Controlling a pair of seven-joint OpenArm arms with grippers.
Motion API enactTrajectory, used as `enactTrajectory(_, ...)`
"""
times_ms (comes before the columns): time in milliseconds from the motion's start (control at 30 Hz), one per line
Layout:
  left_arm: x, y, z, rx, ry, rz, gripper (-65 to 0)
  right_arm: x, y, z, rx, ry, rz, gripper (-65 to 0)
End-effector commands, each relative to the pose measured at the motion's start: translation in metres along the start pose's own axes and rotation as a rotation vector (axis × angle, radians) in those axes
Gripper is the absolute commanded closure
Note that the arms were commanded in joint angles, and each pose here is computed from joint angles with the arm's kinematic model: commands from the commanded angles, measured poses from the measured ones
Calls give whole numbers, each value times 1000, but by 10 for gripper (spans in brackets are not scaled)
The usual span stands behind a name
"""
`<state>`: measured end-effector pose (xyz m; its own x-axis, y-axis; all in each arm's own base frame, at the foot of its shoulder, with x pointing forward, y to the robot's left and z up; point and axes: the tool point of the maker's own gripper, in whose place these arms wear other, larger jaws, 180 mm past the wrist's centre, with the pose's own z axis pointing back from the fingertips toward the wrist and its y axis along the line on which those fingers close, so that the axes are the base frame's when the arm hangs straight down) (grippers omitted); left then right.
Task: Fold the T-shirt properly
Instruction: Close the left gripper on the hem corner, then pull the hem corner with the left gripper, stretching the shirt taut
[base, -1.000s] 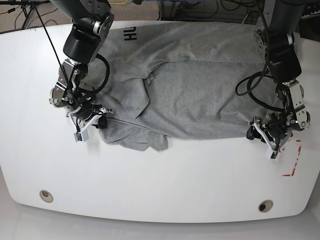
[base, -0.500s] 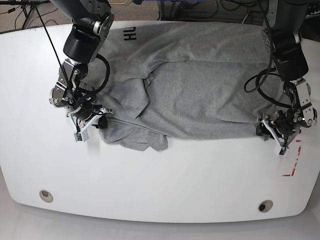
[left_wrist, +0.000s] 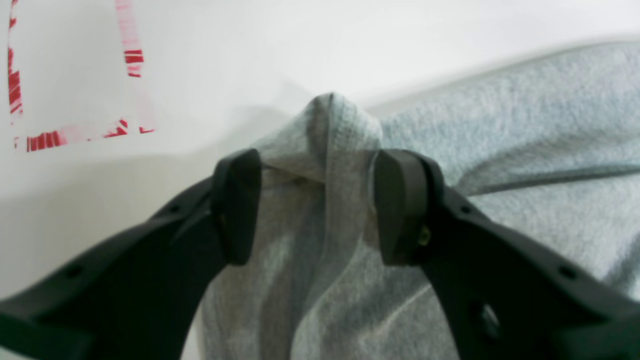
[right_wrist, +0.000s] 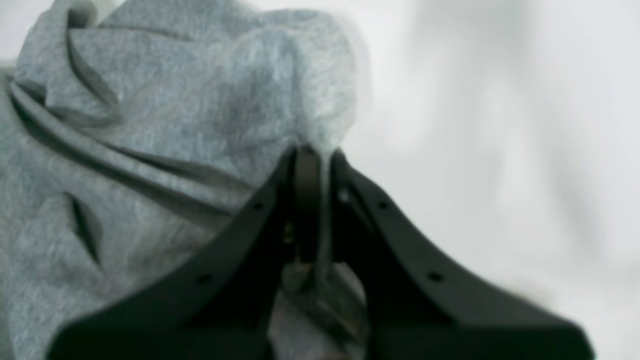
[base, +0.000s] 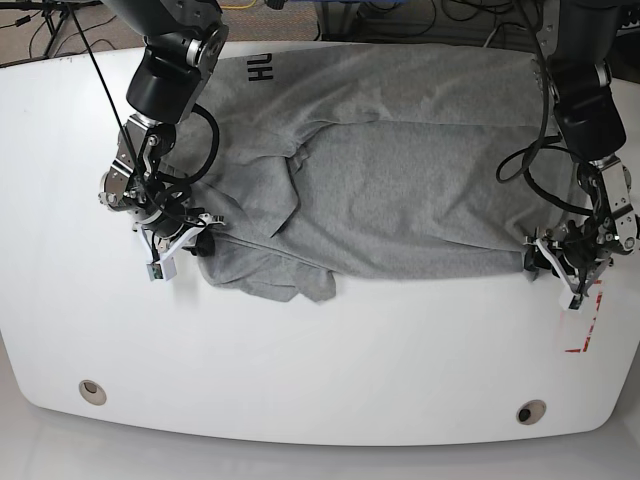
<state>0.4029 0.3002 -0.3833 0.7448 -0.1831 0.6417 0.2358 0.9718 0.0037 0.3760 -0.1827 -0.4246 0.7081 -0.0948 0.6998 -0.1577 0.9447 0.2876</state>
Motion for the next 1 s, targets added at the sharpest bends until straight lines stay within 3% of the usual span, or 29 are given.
enactTrajectory(0,22,7,7,14,-55,-12,-339,12,-3,2,-9,-15,20,-16)
enactTrajectory(133,22,3,5,6,-44,-33,-333,12,-3,3,-10,-15,19,-16)
enactTrajectory(333,17,-3,0,-7,-23,-49,-272,13,-3,3,-11,-16,20,-16)
enactTrajectory(867,1,6,-8,-4,-6,-36,-265,13,-3,3,-11,-18,18,-16)
enactTrajectory(967,-1,11,-7,19,-1,-60,-212,13,-3,3,-11,-18,18,-16)
